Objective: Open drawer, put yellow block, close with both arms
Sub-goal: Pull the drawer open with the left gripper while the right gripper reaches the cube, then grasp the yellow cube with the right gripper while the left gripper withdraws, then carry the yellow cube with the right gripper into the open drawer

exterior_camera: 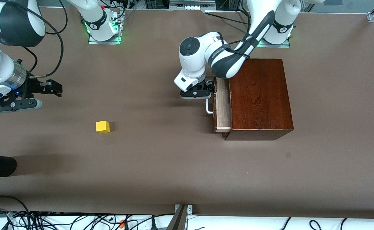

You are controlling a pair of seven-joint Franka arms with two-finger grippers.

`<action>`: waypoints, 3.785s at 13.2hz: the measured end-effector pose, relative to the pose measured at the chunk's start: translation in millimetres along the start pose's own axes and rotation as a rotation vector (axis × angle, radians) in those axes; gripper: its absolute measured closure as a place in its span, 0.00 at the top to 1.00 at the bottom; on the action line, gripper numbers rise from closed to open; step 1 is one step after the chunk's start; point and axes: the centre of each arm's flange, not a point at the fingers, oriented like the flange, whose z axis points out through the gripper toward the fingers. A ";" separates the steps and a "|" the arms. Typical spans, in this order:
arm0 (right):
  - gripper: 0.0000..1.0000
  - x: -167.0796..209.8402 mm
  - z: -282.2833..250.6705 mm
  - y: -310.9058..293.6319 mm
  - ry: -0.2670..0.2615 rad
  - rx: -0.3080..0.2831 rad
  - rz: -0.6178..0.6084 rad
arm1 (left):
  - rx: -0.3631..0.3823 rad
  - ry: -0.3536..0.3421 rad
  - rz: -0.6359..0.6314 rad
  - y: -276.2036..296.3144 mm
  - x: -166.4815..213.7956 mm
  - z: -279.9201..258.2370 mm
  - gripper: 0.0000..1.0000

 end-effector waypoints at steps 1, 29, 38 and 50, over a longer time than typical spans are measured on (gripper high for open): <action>1.00 -0.8 0.1 -2.8 -0.002 0.044 -0.018 | -0.004 0.000 -0.003 2.6 1.1 0.2 1.00; 1.00 63.7 311.2 -46.9 0.066 0.127 0.007 | 0.022 -0.137 0.200 -300.7 128.2 -228.0 1.00; 0.56 53.1 333.0 -47.6 0.036 0.126 -0.006 | -0.086 -0.273 0.260 -384.6 103.7 -295.0 1.00; 0.56 50.6 100.0 -344.9 0.273 0.116 -0.635 | -0.070 -0.119 0.034 -505.4 82.1 -270.6 1.00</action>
